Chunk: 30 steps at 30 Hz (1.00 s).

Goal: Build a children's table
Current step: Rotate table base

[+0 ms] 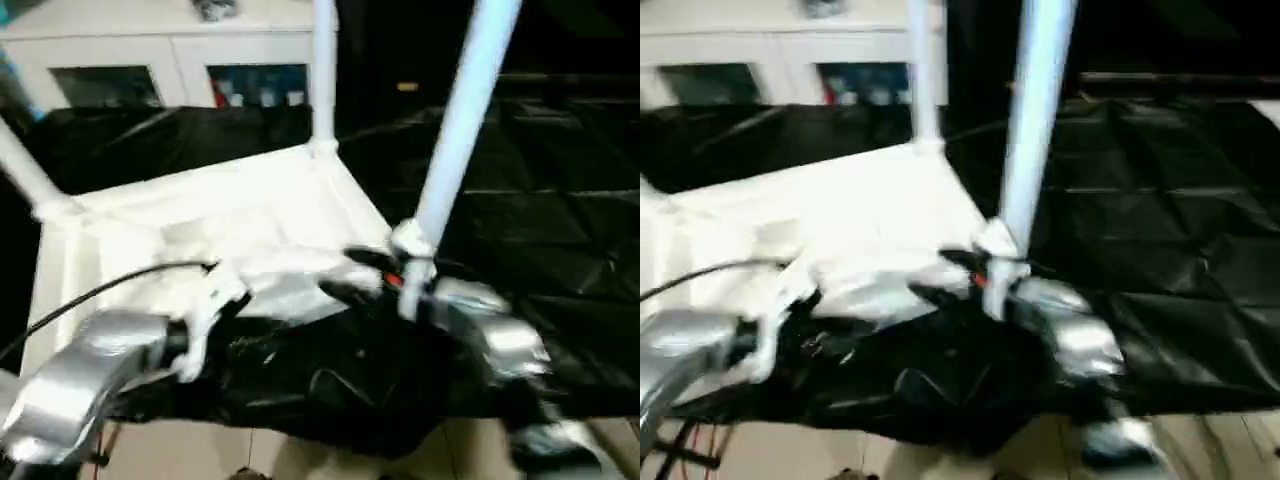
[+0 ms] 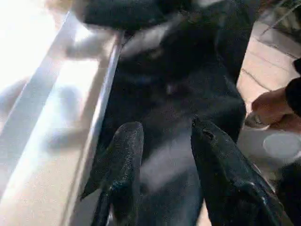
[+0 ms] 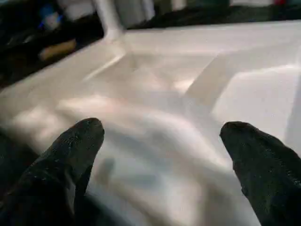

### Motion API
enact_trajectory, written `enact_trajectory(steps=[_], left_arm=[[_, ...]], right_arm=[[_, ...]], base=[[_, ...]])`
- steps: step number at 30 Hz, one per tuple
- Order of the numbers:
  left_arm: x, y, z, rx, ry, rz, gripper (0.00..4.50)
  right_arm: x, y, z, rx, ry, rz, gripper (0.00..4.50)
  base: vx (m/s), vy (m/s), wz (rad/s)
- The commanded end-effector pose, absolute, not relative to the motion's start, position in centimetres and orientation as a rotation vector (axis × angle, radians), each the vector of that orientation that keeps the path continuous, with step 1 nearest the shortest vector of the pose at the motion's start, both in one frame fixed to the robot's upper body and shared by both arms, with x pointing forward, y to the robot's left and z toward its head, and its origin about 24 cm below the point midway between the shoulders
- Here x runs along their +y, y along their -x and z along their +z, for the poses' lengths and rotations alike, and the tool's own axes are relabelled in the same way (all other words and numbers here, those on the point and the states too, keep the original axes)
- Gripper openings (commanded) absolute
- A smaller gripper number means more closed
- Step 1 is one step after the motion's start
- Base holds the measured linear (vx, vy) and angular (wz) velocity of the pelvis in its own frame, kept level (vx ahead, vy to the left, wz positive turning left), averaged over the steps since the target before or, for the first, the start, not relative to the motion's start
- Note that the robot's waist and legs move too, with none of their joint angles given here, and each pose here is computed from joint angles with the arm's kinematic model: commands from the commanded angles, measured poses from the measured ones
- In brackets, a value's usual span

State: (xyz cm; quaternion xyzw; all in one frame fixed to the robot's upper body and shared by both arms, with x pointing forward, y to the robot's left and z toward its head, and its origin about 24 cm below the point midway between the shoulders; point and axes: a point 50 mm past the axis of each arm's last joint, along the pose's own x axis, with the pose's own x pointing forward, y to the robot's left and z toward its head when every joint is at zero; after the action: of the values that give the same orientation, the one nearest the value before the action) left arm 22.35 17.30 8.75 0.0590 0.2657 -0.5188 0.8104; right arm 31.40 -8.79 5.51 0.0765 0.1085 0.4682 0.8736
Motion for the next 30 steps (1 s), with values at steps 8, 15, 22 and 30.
enact_trajectory(steps=[8,15,22,30], left_arm=[[19.2,-21.2,8.1,0.648,-0.23,-0.954,2.64],[19.6,-22.2,8.2,0.619,-0.274,-0.876,3.42],[20.0,-22.6,7.5,0.628,-0.341,-0.87,3.86],[18.5,-24.9,6.6,0.566,-0.426,-0.876,4.41]], right_arm=[[-9.3,-34.5,4.6,0.244,-0.295,0.533,4.5],[-11.3,-36.1,4.9,0.226,-0.325,0.348,4.5],[-15.5,-37.7,5.8,0.187,-0.301,0.138,4.5],[-18.4,-38.3,6.9,0.152,-0.29,0.01,4.5]], base=[[0.0,0.0,0.0],[0.0,0.0,0.0],[0.0,0.0,0.0],[0.0,0.0,0.0]])
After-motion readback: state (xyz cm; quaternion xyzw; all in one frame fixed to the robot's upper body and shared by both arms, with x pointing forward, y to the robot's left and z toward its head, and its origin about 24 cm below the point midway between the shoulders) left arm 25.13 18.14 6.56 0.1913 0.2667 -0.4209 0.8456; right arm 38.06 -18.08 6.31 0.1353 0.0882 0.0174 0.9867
